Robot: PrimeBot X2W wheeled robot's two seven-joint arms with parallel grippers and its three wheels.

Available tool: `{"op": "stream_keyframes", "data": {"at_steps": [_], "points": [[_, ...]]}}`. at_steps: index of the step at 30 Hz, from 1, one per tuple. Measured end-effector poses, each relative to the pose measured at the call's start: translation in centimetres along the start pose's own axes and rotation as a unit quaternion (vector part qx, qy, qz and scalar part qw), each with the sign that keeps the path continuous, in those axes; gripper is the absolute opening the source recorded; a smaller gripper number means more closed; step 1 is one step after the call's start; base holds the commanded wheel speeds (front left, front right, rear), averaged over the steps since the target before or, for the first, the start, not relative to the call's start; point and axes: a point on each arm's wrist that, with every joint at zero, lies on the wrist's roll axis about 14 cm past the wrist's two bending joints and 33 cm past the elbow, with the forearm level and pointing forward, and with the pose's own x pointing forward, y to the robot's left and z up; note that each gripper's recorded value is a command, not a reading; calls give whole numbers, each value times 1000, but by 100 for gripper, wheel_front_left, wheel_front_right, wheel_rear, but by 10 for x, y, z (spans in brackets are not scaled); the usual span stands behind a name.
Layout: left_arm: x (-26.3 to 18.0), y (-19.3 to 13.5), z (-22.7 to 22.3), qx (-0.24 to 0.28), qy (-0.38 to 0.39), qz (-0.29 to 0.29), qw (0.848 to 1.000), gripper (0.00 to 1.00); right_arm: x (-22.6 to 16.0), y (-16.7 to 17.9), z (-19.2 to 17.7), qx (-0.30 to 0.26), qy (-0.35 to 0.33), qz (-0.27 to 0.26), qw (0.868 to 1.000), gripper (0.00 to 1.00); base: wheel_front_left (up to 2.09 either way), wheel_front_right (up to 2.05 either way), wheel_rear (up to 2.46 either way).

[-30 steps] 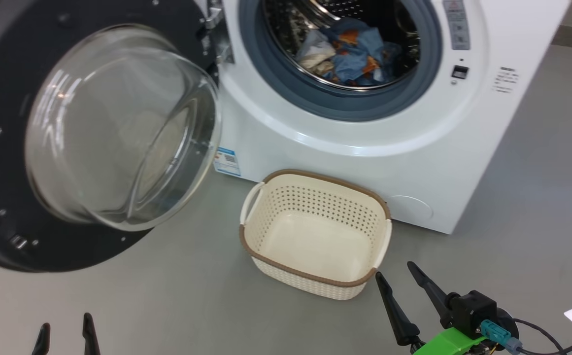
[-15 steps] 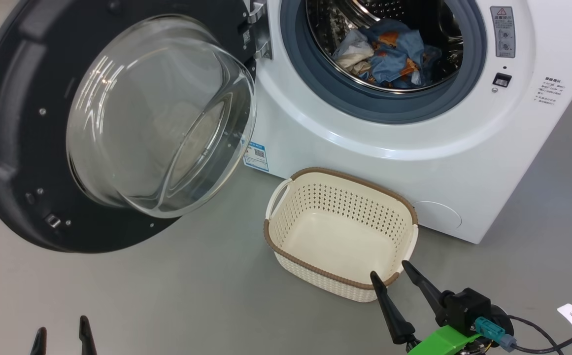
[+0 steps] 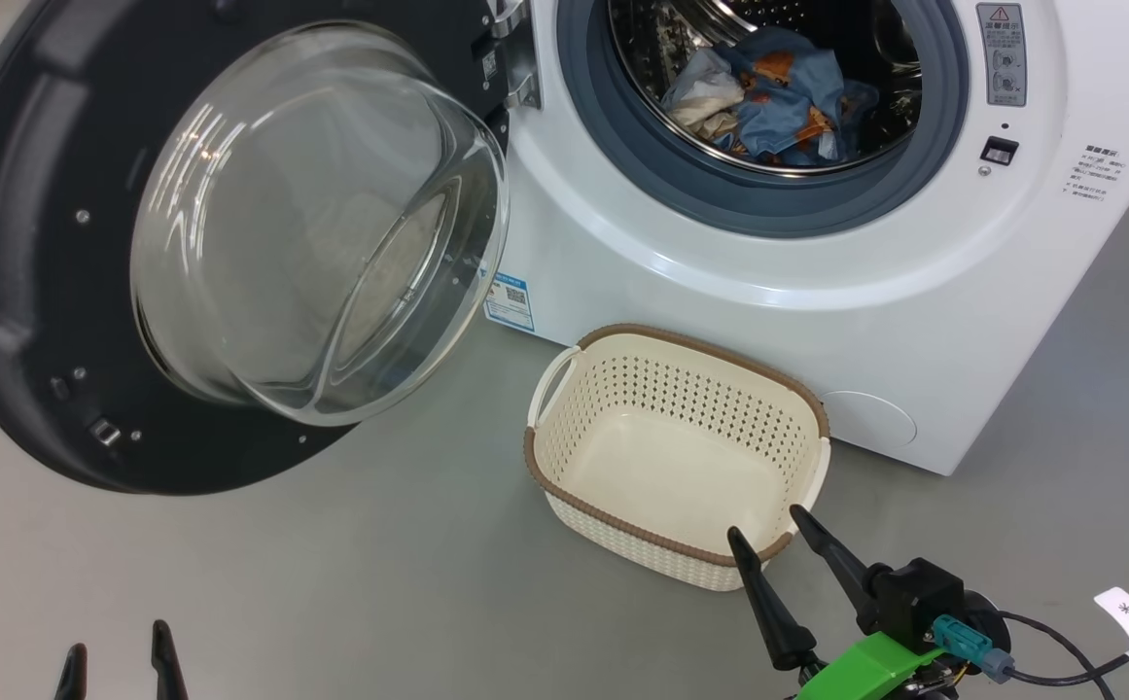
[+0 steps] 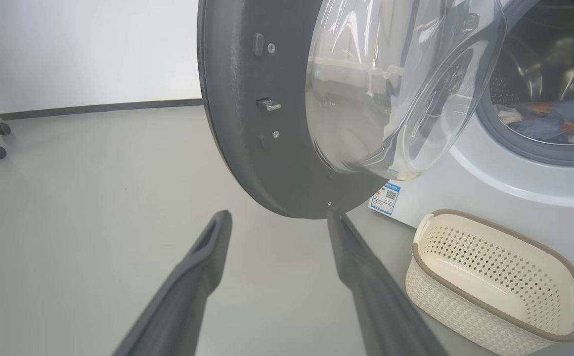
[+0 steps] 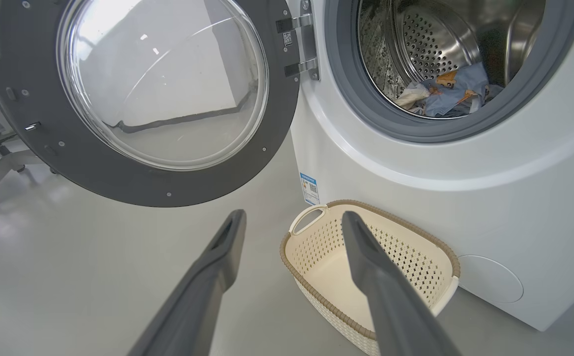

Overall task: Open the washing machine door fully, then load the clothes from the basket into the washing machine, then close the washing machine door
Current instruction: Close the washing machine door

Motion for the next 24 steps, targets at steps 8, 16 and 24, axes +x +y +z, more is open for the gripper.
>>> {"op": "stream_keyframes", "data": {"at_steps": [8,16,24], "points": [[0,-2,1,-2,-2,-5,1000,0,-1,-2,1,-1,-1,-4,1000,100,0,0,0],[4,15,10,-69,-16,19,997,0,-1,-6,4,0,-6,-10,1000,100,0,0,0],[37,63,66,-155,-114,59,980,0,-2,-12,3,2,-6,-18,1000,100,0,0,0]]}}
